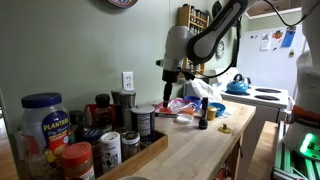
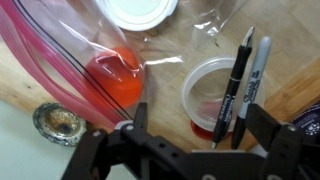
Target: Put the marker on top of the clear bowl then move the bowl forwards.
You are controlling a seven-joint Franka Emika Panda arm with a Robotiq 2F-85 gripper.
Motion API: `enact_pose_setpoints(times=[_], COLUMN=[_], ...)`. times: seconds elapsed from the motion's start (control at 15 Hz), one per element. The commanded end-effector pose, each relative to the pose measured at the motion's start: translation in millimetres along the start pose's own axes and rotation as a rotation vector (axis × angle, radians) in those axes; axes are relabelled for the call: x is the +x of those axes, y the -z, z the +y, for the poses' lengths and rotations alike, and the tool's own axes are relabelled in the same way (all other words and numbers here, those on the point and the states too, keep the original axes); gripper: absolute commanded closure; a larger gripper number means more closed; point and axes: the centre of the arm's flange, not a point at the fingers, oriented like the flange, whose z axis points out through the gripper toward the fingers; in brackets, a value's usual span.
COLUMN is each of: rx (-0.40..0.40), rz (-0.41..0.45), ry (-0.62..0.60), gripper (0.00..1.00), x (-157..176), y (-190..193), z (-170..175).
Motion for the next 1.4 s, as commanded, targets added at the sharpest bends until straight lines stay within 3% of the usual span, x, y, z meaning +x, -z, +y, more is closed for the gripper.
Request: enact_pose_setpoints(times=[0.0,0.4,0.53,0.6,0.73,0.93,1.13,1.27,1.33], rx=[-0.023,-0.034,-0.032,-0.031,-0.024,-0.016,-0.012,-0.012,-0.012], rz=[0.009,0.017,0.019,0.017,0.011,0.001,-0.004,-0.004,-0.005], ry=[-0.027,-0.069,-0.075,-0.08,-0.077,-0.069,-0.062,-0.059,-0.058], gripper=[0.0,0.09,0.17,0.29,0.34,0.61,0.74,0.75,0.8], x=[1,-2,-2,-2,-2,-2,-1,0,0], y=[-22,-37,-40,-42,-45,-48,-49,-49,-49], z=[1,8,9,9,8,5,4,3,3])
